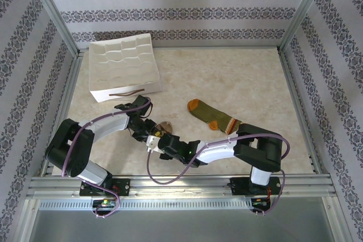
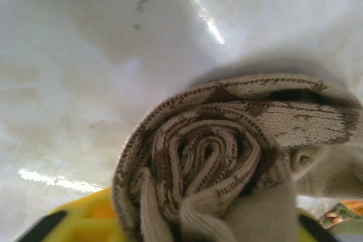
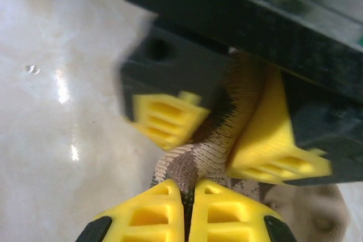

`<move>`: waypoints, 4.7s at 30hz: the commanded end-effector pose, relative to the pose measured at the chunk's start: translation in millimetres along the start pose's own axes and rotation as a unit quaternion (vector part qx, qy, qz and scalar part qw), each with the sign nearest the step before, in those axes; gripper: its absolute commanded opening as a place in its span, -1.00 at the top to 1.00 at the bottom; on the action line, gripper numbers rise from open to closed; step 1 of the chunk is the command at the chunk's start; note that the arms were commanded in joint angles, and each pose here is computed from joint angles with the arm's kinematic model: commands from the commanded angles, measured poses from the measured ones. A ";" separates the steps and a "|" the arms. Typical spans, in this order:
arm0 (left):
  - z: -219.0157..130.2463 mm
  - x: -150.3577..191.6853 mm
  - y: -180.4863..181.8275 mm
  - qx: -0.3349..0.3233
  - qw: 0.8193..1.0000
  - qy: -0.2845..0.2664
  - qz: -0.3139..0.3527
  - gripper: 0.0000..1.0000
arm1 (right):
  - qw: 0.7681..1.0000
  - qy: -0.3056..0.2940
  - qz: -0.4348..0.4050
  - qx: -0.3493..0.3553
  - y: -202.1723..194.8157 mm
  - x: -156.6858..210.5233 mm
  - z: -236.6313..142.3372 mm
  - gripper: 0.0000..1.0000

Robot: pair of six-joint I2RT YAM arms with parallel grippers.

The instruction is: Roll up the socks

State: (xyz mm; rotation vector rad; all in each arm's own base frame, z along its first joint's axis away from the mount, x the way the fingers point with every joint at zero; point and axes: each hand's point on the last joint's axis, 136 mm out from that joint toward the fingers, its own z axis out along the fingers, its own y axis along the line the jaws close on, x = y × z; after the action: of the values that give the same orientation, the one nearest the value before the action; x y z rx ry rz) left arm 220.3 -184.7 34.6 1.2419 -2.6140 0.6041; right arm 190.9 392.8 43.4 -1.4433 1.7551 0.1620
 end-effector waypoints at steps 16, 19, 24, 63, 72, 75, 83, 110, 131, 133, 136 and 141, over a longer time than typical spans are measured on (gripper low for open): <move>-43.9 -11.9 -43.9 0.169 0.983 -0.015 0.076 -0.64 | 0.907 0.111 0.345 -0.215 1.3 100.5 0.4 1.00; -37.4 -7.5 -40.2 0.170 0.982 -0.007 0.084 -0.46 | 0.880 0.115 0.391 -0.244 -3.7 102.9 2.2 1.00; -28.4 -4.3 -41.3 0.168 0.981 -0.005 0.093 -0.43 | 0.837 0.121 0.458 -0.274 -14.2 107.7 5.1 1.00; 20.4 -1.3 44.3 -0.054 0.998 0.008 0.025 1.00 | 0.997 -0.055 0.054 0.002 -34.0 -5.5 -34.3 -0.19; 19.1 -2.6 31.6 -0.052 0.998 0.009 0.036 1.00 | 1.000 0.010 0.024 0.005 -24.4 3.6 5.2 -0.04; 13.3 -2.8 25.5 -0.045 0.998 0.005 0.040 1.00 | 0.997 0.054 0.049 0.010 -26.8 30.4 12.3 0.11; -5.9 -0.4 0.3 0.009 0.999 0.001 0.038 0.50 | 0.985 0.124 0.108 -0.056 -8.4 76.0 10.9 0.82; -13.2 -19.6 -27.8 0.113 0.993 -0.015 -0.010 -0.48 | 0.912 0.143 0.325 -0.205 -7.2 75.0 16.8 1.00; 16.2 -37.0 23.4 -0.034 0.999 0.037 0.004 1.00 | 0.985 -0.014 0.123 -0.124 -21.7 14.2 -15.5 -0.21; 17.8 -36.6 22.7 -0.042 0.998 0.050 0.009 1.00 | 0.992 -0.006 0.095 -0.088 -26.8 10.8 -6.6 -0.25; 21.1 -36.7 21.0 -0.045 0.997 0.063 0.011 1.00 | 0.995 0.010 0.082 -0.060 -33.3 5.6 7.8 -0.29; 19.6 -39.9 12.1 -0.040 0.997 0.062 0.014 1.00 | 0.993 0.031 0.096 -0.064 -29.6 6.8 29.6 -0.21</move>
State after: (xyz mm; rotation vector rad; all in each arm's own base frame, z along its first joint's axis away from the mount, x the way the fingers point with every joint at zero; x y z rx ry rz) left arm 258.4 -177.2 24.5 1.1005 -2.5363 0.7597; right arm 219.7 390.0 38.0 -1.3809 1.9619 0.4126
